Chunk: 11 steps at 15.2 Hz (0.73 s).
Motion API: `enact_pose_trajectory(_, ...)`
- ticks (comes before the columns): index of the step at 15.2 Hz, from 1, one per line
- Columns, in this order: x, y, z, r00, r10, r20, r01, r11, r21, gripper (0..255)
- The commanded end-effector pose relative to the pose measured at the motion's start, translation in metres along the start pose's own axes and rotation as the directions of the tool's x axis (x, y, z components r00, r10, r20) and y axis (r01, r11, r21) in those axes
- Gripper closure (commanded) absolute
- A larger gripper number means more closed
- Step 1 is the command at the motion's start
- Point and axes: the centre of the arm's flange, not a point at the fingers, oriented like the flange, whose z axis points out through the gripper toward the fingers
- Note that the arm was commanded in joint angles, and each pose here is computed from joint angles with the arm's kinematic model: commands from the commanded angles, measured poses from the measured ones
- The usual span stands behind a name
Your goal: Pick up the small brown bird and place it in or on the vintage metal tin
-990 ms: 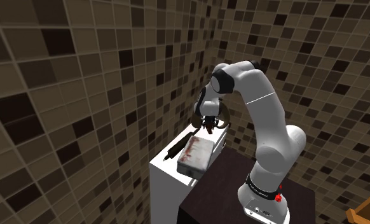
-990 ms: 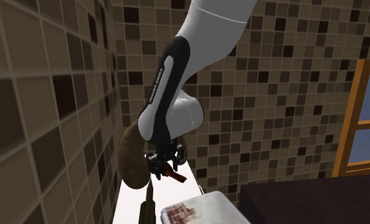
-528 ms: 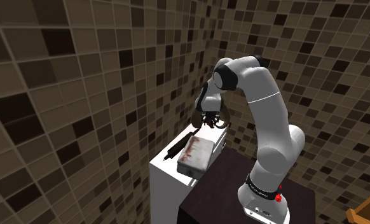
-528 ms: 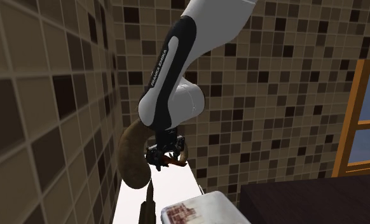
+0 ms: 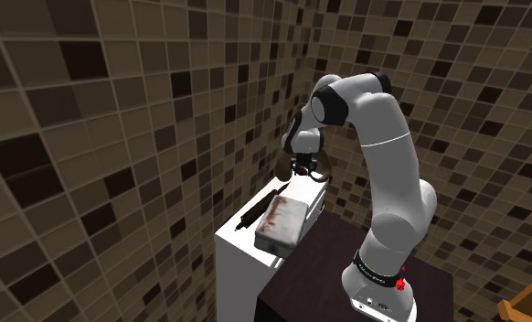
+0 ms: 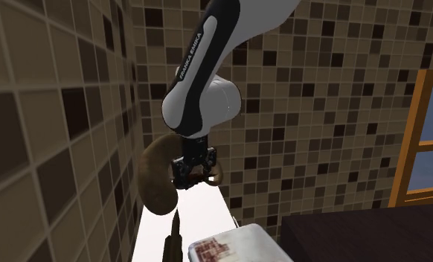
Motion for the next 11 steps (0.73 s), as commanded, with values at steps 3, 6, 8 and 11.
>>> enact_pose_trajectory(3, 0.008, 0.004, -0.024, 1.0, 0.002, -0.013, -0.002, 1.0, 0.004, 255)
enact_pose_trajectory(6, 0.01, 0.005, -0.04, 1.0, 0.002, -0.013, -0.002, 1.0, 0.004, 255)
enact_pose_trajectory(8, 0.012, 0.006, -0.05, 1.0, 0.002, -0.013, -0.002, 1.0, 0.004, 255)
enact_pose_trajectory(11, 0.014, 0.007, -0.066, 1.0, 0.002, -0.013, -0.002, 1.0, 0.004, 255)
